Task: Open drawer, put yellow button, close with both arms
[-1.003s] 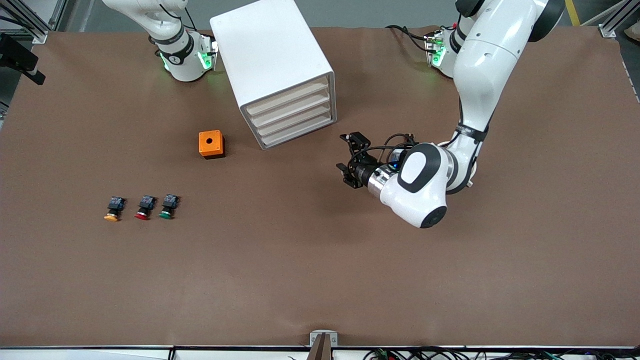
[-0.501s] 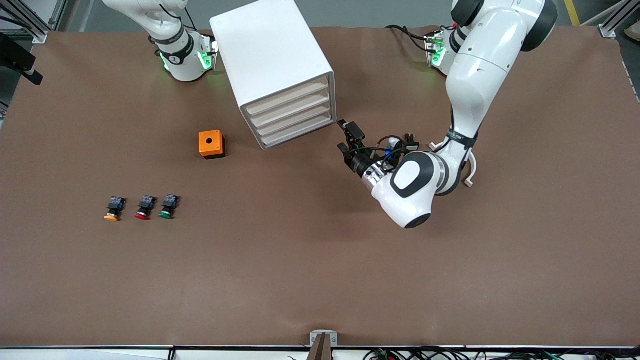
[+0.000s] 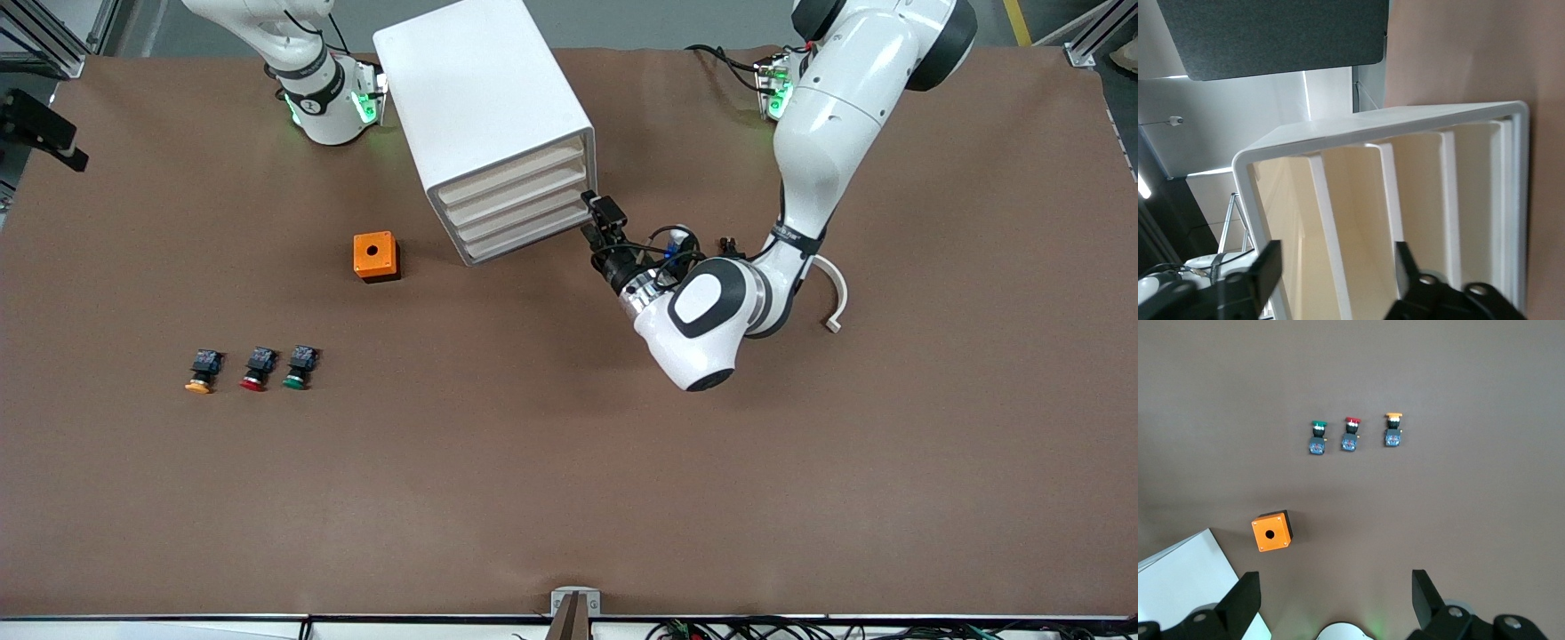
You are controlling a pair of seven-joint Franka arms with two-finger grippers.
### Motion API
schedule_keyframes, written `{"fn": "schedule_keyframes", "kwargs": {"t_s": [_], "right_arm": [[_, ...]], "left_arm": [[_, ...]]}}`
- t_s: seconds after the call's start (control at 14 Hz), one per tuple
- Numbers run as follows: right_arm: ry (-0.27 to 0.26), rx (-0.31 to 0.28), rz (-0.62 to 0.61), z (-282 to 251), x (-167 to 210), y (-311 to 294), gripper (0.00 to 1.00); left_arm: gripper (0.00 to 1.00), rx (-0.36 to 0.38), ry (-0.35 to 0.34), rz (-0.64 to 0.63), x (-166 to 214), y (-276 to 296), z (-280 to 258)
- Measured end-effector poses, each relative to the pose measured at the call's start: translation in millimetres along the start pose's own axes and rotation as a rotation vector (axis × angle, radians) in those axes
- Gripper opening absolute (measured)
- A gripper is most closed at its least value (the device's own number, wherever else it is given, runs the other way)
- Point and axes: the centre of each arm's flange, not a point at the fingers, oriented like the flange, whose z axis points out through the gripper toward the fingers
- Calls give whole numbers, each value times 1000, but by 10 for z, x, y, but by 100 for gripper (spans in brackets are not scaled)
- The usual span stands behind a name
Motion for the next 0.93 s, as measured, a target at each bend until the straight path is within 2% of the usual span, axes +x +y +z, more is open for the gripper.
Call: {"fn": "schedule_keyframes", "kwargs": {"t_s": [0.14, 0.43, 0.72, 0.79, 0.93], "right_arm": [[-27, -2, 13, 221, 210, 61, 100], [-40, -4, 24, 426, 422, 124, 100], [-111, -14, 35, 881, 694, 196, 100], [-113, -26, 43, 950, 744, 253, 100], [-84, -40, 57, 990, 817, 358, 100]], "left_arm": [[49, 27, -16, 11, -66, -36, 76], [45, 42, -4, 16, -126, -43, 218], [46, 54, 20, 9, -164, 17, 397], [46, 58, 27, 6, -172, 44, 450], [45, 67, 46, 2, -200, 77, 587]]}}
